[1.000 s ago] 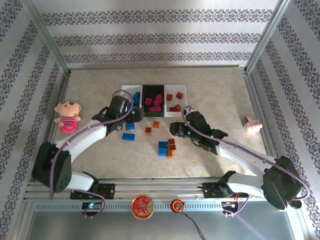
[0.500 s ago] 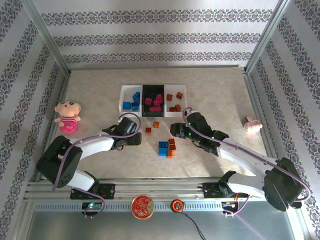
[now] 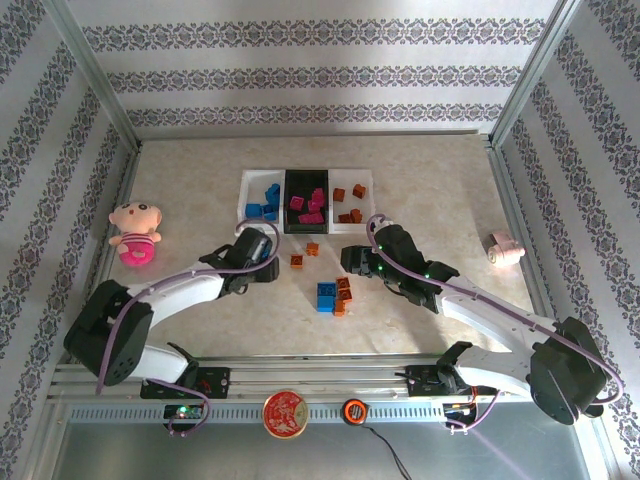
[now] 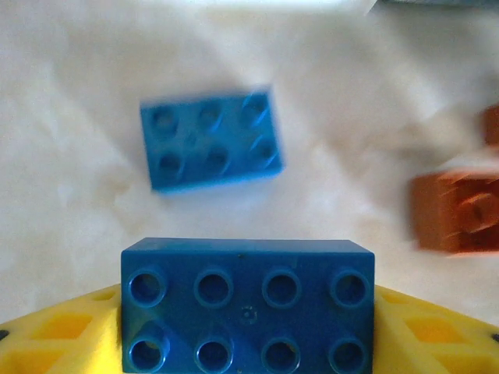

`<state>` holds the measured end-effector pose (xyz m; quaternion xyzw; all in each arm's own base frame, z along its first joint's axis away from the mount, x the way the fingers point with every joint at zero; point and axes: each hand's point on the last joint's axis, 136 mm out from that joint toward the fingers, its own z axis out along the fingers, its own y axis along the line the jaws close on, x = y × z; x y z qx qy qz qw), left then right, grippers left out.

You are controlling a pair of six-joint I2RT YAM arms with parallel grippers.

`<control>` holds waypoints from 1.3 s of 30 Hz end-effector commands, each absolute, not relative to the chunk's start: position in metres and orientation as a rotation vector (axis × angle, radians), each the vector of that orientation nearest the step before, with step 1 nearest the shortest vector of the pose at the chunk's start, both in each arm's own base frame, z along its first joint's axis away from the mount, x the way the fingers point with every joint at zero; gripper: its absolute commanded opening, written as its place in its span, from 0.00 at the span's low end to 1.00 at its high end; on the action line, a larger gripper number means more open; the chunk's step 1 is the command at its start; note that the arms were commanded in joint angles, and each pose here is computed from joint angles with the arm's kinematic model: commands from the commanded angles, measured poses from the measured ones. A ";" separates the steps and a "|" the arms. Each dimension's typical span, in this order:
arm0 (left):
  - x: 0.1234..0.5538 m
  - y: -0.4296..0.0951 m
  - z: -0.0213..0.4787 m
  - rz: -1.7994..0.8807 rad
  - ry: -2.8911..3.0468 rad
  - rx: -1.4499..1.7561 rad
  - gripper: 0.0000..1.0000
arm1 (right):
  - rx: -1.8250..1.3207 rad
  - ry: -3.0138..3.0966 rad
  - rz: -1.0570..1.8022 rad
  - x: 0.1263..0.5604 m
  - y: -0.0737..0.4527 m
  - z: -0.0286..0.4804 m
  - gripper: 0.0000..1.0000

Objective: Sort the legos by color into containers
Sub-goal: Pick up the lego from the center of the table, then place the lego in the container, then pick up the lego from the center of the table.

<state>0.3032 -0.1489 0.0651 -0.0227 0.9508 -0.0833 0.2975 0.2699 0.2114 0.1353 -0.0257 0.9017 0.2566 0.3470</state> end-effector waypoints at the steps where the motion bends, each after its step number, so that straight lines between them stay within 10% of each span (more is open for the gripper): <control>1: 0.339 -0.156 0.125 -0.295 2.389 -0.076 0.58 | -0.064 2.338 0.680 0.270 0.216 0.135 0.66; 14: 0.472 -0.133 0.134 -0.245 2.388 -0.226 0.59 | -0.066 2.350 0.688 0.266 0.217 0.133 0.66; 20: 0.497 -0.127 0.131 -0.229 2.427 -0.253 0.81 | -0.066 2.348 0.695 0.263 0.215 0.137 0.66; 39: 0.329 -0.151 0.072 -0.308 2.474 -0.124 1.00 | -0.048 2.329 0.685 0.267 0.214 0.140 0.66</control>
